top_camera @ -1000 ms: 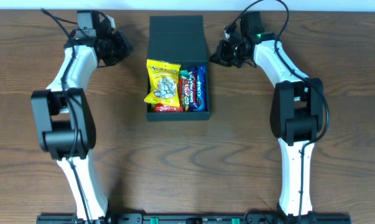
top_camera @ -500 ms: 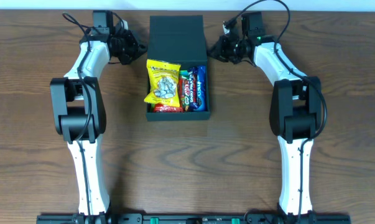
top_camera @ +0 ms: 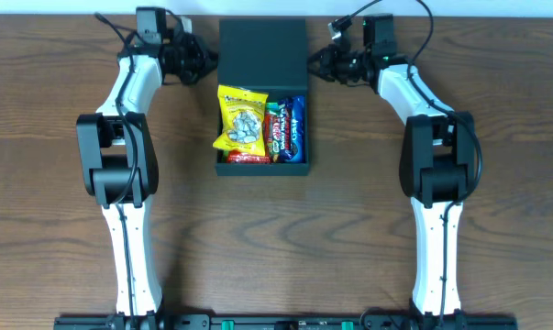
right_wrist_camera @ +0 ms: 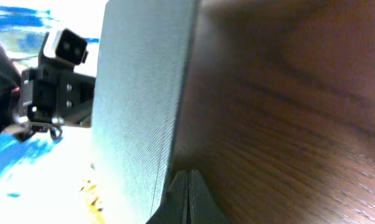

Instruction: Pack container

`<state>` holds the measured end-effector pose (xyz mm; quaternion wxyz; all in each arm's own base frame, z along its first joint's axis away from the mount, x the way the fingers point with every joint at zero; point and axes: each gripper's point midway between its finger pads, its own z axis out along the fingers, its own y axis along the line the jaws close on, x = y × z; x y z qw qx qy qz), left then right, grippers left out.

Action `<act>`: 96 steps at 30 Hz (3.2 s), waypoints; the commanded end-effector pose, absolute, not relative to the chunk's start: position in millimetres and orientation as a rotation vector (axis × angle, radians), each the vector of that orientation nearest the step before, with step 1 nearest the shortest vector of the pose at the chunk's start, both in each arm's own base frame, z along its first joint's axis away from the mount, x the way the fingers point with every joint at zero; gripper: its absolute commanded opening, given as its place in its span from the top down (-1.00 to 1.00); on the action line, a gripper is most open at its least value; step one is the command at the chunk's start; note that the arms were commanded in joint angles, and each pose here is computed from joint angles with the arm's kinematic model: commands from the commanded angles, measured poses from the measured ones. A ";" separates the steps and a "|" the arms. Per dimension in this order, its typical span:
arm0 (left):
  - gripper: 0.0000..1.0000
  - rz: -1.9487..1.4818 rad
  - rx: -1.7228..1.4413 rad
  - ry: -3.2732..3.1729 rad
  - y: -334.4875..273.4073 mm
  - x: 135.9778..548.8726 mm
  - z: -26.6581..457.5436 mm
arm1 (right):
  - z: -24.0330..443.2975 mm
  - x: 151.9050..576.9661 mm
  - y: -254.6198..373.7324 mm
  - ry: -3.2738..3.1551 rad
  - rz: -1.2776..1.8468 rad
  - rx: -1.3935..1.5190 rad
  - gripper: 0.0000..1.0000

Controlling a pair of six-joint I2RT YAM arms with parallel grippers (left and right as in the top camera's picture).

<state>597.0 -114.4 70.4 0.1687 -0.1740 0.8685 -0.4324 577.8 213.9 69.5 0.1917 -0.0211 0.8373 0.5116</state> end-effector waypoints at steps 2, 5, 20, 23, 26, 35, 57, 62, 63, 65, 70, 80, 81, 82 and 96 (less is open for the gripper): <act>0.89 -1.268 -0.277 2.406 -128.0 604.7 111.6 | 112.8 579.4 222.3 2.233 1.535 -0.225 0.98; 0.89 -1.245 -0.211 2.393 -128.1 605.7 131.5 | 141.7 579.9 224.9 2.194 1.488 -0.315 0.97; 0.88 -1.099 0.272 2.397 -144.8 532.6 231.3 | 209.1 509.9 227.2 2.336 1.086 -0.687 0.98; 0.88 -1.004 0.322 2.416 -130.9 514.9 246.7 | 217.0 496.9 216.1 2.399 0.988 -0.686 0.97; 0.88 -0.884 0.366 2.465 -118.7 497.6 251.8 | 221.8 485.9 208.6 2.437 0.947 -0.691 0.97; 0.88 -0.759 0.348 2.562 -100.1 478.7 248.7 | 212.6 471.3 191.8 2.572 0.846 -0.635 0.98; 0.88 -0.980 -0.045 2.953 -97.8 414.1 58.8 | 67.2 439.4 188.7 2.938 0.802 -0.290 0.97; 0.88 -1.039 -0.015 2.957 -118.4 406.7 54.8 | 61.1 451.9 198.6 2.872 0.828 -0.304 0.97; 0.88 -1.039 -0.004 2.958 -121.3 406.1 54.8 | 61.3 454.1 199.1 2.862 0.827 -0.307 0.98; 0.89 -1.040 -0.001 2.959 -124.5 405.9 54.8 | 62.5 458.3 200.1 2.841 0.828 -0.313 0.97; 0.89 -1.027 -0.005 2.971 -126.9 404.8 53.8 | 64.4 464.7 201.4 2.810 0.825 -0.321 0.97; 0.88 -0.631 -0.056 2.868 -74.0 435.0 118.2 | 101.6 461.1 132.0 2.865 0.566 -0.212 0.97; 0.88 -0.598 -0.014 2.797 -77.0 440.3 144.5 | 117.7 459.9 122.4 2.841 0.514 -0.220 0.97; 0.88 -0.602 0.026 2.734 -82.7 443.7 165.9 | 130.8 458.9 118.9 2.814 0.500 -0.236 0.97; 0.88 -0.687 0.482 2.698 -189.1 388.8 151.4 | 169.6 372.3 123.1 2.843 0.626 -0.323 0.97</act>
